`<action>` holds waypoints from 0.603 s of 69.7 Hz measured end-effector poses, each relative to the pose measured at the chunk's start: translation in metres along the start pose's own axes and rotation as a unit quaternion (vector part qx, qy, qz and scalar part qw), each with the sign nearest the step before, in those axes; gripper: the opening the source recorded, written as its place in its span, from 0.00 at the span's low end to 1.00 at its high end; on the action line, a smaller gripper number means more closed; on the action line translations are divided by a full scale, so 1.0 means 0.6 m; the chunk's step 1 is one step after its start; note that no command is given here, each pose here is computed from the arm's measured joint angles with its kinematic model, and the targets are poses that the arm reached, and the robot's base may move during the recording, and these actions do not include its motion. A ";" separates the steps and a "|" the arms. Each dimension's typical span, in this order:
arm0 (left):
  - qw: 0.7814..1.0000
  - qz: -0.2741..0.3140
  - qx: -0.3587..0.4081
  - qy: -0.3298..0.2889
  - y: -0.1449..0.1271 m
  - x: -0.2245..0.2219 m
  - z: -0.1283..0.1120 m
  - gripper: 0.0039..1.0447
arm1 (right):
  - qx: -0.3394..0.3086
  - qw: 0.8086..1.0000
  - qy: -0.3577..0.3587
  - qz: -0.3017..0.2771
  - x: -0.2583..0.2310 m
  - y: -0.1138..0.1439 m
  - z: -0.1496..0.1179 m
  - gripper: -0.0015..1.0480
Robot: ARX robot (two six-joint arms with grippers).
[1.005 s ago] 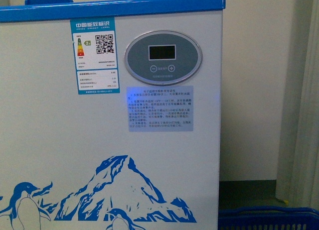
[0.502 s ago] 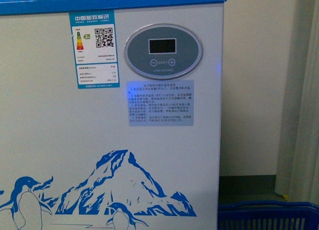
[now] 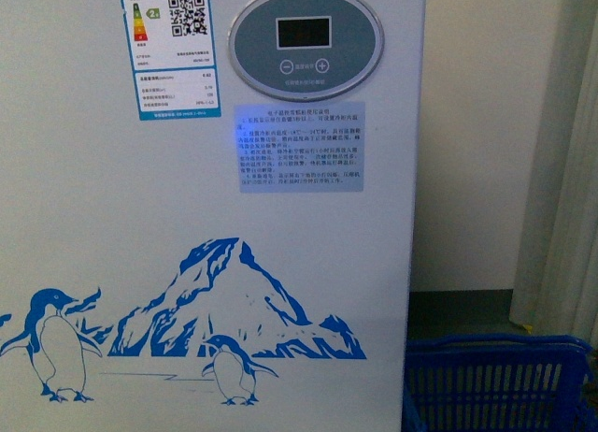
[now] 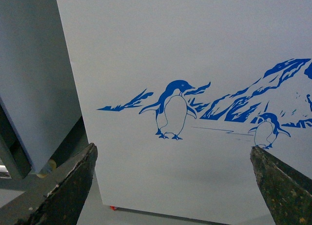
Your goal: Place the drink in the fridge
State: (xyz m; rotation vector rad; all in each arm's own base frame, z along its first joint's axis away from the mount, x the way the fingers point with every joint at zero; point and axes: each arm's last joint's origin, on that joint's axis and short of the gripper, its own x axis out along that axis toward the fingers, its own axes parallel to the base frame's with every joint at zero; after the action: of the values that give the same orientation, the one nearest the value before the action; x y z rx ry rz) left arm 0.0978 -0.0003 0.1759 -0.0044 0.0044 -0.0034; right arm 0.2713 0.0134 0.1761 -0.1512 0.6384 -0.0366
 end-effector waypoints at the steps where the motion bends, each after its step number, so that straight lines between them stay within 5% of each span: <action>1: 1.000 0.000 0.000 0.000 0.000 0.000 0.000 0.92 | -0.002 1.000 0.005 -0.002 0.008 0.001 0.001 0.93; 42: 1.000 0.000 0.000 0.000 0.000 0.000 0.000 0.92 | -0.023 0.996 0.087 -0.005 0.202 -0.016 0.037 0.93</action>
State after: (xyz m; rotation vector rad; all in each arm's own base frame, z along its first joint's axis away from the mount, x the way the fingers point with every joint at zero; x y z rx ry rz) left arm 0.0978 -0.0003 0.1759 -0.0044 0.0044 -0.0034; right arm 0.3820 -0.0031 0.1234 -0.1980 0.8120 -0.0443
